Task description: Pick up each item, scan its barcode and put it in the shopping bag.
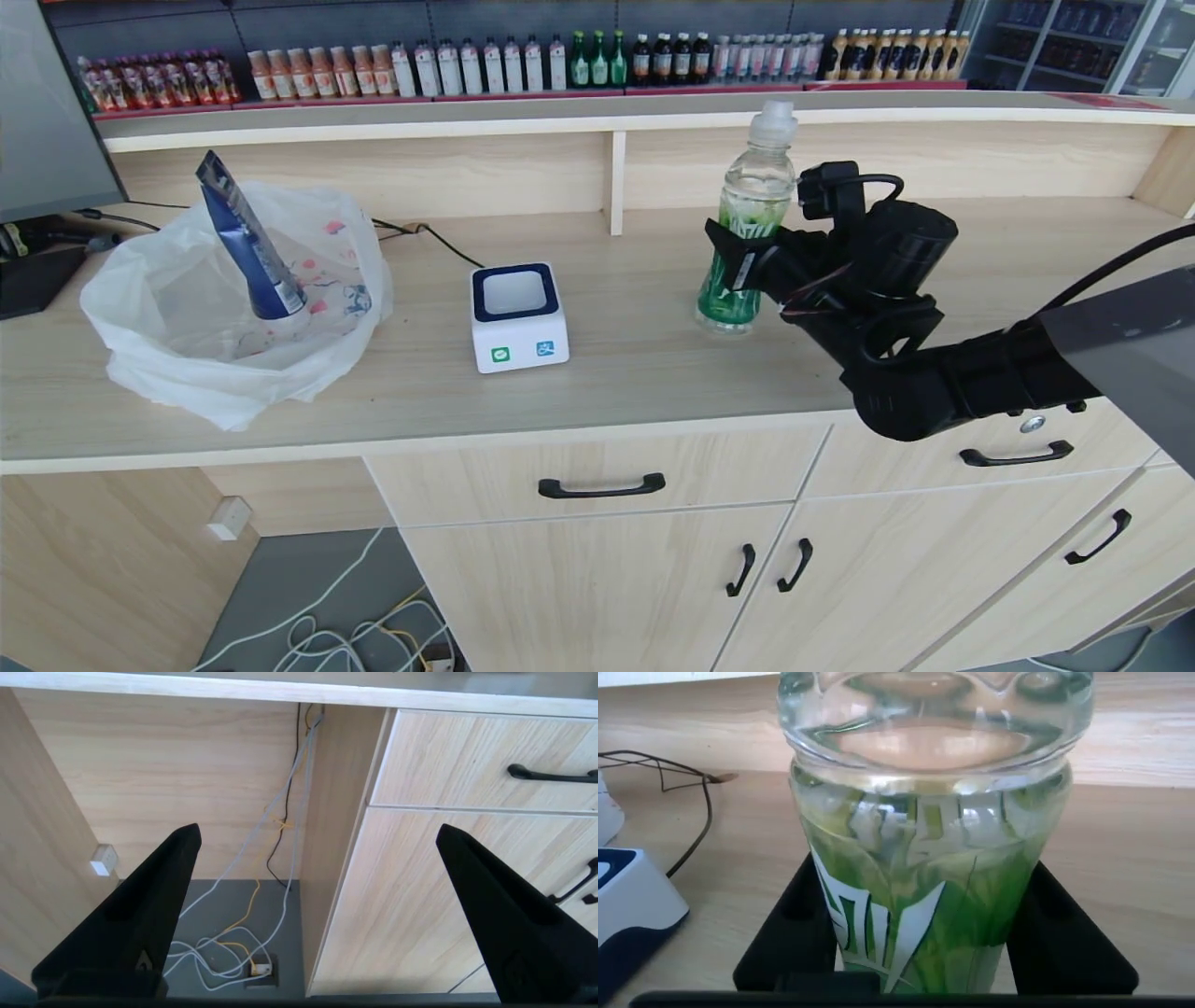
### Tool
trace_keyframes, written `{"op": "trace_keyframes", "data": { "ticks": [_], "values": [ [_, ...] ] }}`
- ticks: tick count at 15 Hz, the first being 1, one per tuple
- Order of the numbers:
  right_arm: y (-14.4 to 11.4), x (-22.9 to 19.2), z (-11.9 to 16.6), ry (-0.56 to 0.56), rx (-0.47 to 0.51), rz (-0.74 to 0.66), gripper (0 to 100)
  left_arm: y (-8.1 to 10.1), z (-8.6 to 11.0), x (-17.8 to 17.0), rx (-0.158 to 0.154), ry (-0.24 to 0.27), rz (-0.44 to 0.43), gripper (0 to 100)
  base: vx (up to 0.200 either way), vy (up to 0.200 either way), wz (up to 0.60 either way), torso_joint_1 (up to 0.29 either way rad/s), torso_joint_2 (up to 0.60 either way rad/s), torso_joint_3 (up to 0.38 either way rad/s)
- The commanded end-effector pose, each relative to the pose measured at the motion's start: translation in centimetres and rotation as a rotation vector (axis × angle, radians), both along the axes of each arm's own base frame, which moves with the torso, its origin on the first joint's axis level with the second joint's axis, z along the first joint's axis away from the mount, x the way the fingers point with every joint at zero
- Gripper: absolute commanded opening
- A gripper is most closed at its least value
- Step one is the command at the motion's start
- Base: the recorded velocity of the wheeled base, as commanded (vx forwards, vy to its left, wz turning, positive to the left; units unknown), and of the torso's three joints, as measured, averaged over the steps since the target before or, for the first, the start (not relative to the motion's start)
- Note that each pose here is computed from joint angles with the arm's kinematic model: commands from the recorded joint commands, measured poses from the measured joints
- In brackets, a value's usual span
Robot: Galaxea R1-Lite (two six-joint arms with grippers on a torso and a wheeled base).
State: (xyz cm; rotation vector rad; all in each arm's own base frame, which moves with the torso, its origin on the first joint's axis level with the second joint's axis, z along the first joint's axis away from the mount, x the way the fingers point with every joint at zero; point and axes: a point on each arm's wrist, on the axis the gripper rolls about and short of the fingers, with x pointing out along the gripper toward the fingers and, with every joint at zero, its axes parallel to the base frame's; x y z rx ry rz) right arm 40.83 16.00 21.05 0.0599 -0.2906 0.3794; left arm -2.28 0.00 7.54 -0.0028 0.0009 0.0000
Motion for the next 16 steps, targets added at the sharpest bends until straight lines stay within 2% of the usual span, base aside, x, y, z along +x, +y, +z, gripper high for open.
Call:
{"op": "trace_keyframes", "data": {
  "ticks": [1, 10, 15, 16],
  "values": [
    [-0.1, -0.4, 0.7, -0.016, 0.005, 0.0, 0, 0.0, 0.0, 0.0, 0.0, -0.001, 0.0, 100, 0.0, 0.0, 0.0, 0.0, 0.0, 0.0],
    [-0.8, -2.8, 4.8, -0.091, -0.02, -0.013, 0, 0.0, 0.0, 0.0, 0.0, -0.001, 0.0, 100, 0.0, 0.0, 0.0, 0.0, 0.0, 0.0],
    [-2.1, -6.2, 8.2, -0.146, -0.044, -0.028, 0, 0.0, 0.0, 0.0, 0.0, -0.001, 0.0, 100, 0.0, 0.0, 0.0, 0.0, 0.0, 0.0],
    [-2.9, -8.1, 8.6, -0.143, -0.047, -0.029, 0, 0.0, 0.0, 0.0, 0.0, -0.001, 0.0, 100, 0.0, 0.0, 0.0, 0.0, 0.0, 0.0]
  ]
}}
